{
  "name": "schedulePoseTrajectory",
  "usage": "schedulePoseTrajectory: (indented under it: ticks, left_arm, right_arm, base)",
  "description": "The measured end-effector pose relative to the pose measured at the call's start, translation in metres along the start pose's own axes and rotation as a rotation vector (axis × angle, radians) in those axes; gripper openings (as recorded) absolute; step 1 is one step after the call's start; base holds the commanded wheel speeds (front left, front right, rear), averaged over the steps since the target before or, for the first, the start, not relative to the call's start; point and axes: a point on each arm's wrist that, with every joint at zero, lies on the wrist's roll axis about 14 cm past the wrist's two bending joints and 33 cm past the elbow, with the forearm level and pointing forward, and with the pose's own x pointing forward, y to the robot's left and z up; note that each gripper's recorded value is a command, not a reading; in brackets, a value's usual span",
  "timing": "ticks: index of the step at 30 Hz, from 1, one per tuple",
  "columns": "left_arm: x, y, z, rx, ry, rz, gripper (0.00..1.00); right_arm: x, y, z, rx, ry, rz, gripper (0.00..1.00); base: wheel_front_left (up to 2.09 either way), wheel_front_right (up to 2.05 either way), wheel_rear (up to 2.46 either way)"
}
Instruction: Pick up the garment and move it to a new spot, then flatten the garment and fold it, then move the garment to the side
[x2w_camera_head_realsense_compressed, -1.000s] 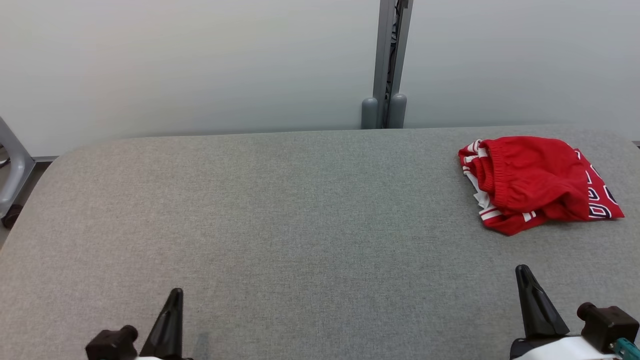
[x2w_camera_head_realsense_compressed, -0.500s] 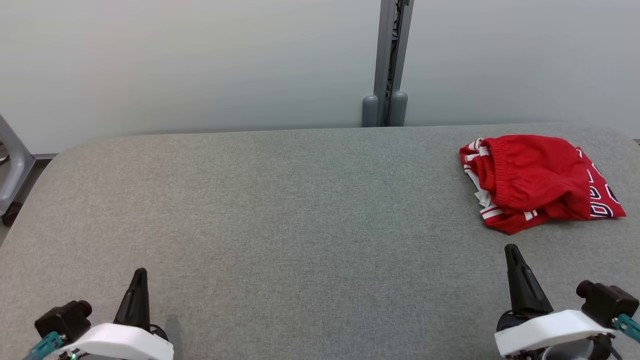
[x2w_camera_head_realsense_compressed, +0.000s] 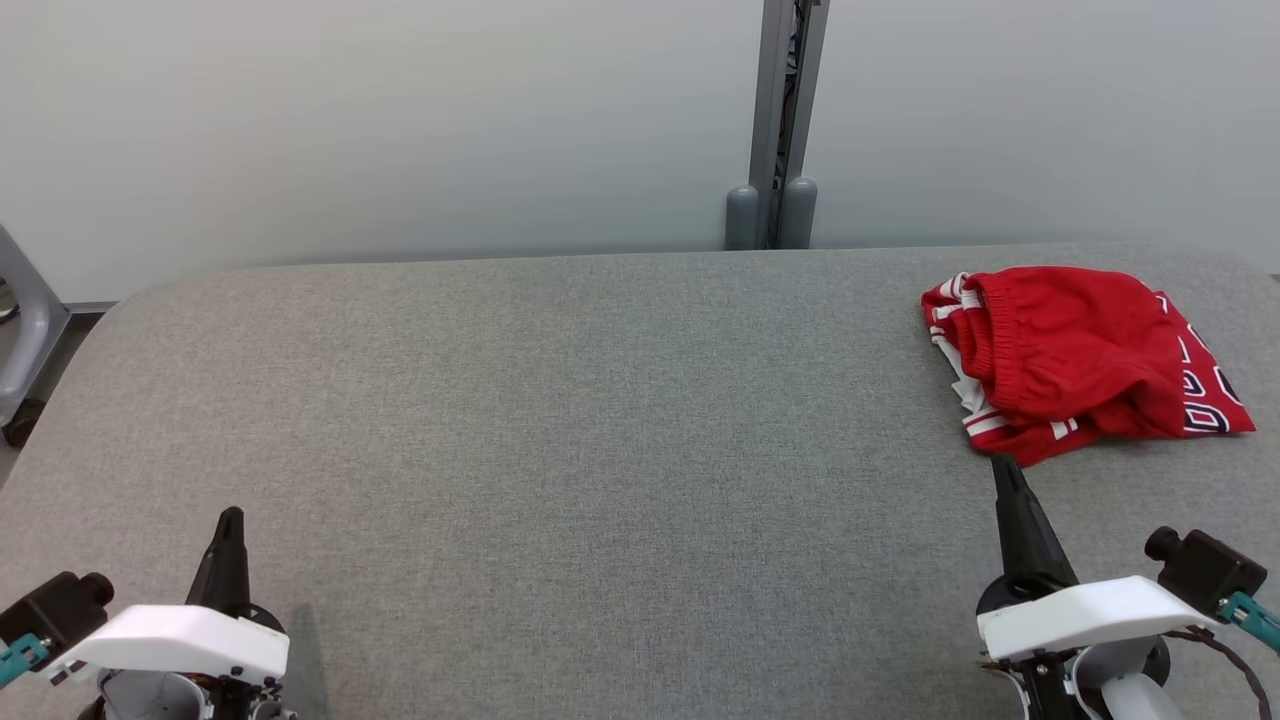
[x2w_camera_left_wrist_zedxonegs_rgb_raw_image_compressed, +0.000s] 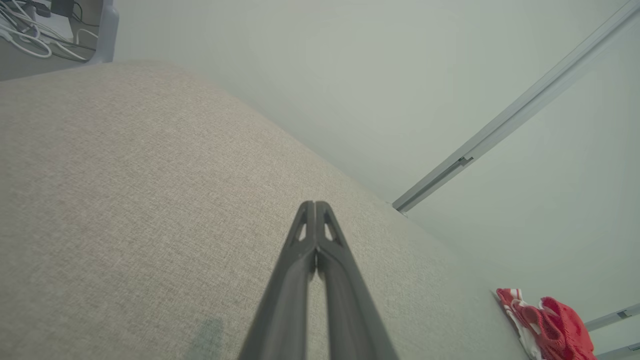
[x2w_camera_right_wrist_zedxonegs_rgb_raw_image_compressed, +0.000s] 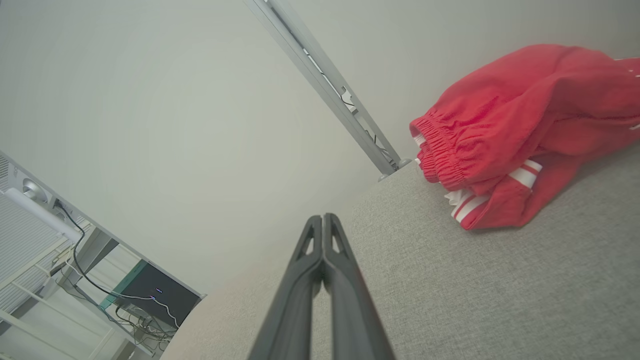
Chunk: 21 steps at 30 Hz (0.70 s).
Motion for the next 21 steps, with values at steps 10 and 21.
schedulePoseTrajectory:
  ticks: [10, 21]
  left_arm:
    - [0.01, 0.003, 0.011, -0.137, 0.003, 0.009, 0.0]
    - [0.017, 0.006, 0.023, -0.257, 0.003, 0.009, 0.0]
  right_arm:
    - [0.011, 0.006, -0.001, 0.131, -0.005, -0.007, 0.0]
    - [0.02, 0.01, -0.002, 0.246, -0.005, -0.016, 0.0]
  base:
    - [0.0, 0.0, 0.0]
    - [0.0, 0.0, 0.0]
